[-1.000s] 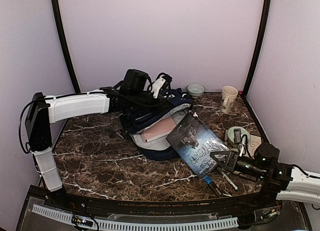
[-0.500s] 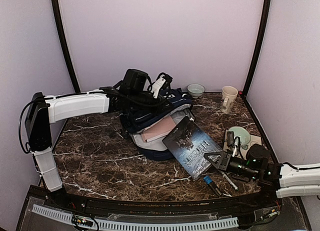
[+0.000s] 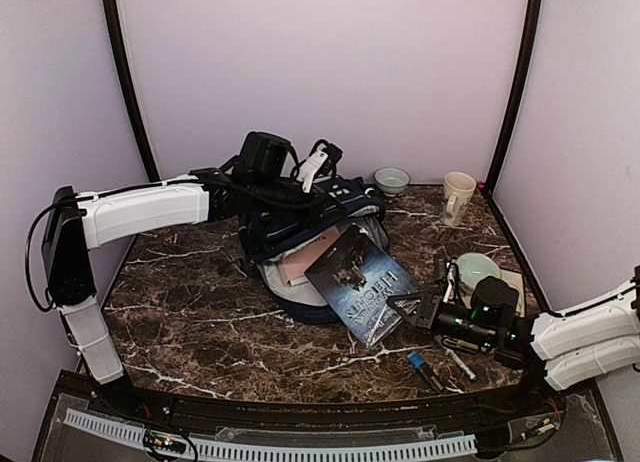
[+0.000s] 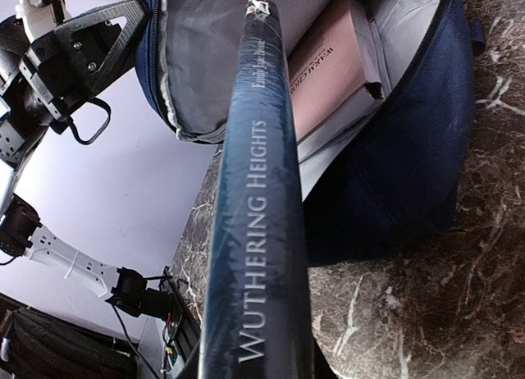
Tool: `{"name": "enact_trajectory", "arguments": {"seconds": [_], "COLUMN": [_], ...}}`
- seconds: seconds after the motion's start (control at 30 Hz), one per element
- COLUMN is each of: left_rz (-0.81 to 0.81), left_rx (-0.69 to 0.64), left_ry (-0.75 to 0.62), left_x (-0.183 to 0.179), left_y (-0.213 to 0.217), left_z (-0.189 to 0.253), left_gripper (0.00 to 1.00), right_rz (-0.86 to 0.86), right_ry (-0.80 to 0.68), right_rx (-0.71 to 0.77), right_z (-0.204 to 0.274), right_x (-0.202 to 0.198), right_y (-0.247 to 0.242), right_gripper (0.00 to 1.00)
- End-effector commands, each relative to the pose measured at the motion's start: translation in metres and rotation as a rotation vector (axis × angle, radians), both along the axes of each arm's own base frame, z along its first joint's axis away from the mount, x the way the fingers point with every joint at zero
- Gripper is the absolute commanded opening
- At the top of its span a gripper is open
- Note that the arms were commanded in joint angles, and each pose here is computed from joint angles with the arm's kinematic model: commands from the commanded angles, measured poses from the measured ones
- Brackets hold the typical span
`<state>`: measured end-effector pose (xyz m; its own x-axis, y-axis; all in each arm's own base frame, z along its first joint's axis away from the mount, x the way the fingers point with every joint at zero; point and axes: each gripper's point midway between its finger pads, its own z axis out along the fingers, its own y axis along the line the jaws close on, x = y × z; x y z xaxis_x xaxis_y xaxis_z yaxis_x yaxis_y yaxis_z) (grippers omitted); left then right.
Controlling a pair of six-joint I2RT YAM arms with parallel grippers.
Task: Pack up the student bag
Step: Place the book in the largest pocket of the bag.
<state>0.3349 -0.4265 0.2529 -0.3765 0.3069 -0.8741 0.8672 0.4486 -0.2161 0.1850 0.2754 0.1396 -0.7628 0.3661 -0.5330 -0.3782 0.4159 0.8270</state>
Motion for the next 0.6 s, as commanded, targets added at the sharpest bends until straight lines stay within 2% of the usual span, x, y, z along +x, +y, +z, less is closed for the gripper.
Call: {"name": "enact_trajectory", "arguments": {"seconds": [0.0,0.33,0.57], "left_rz": [-0.076,-0.064,-0.07], "left_rx": [-0.143,-0.166,-0.178], "left_ry": [-0.122,-0.147,-0.156], "left_x": [-0.03,-0.044,-0.05], "left_y": [-0.001,0.011,0.015], "left_z": [0.078,0.093,0.097], "left_gripper": [0.0,0.0,0.0], "right_rz": [0.032,-0.089,-0.095], "right_ry": [-0.198,-0.171,-0.134], "right_rx": [0.339,0.319,0.311], "right_z": [0.108,0.099,0.09], "right_x": [0.008,0.045,0.064], "right_y": [0.019,0.029,0.05], "right_gripper": [0.0,0.0,0.0]}}
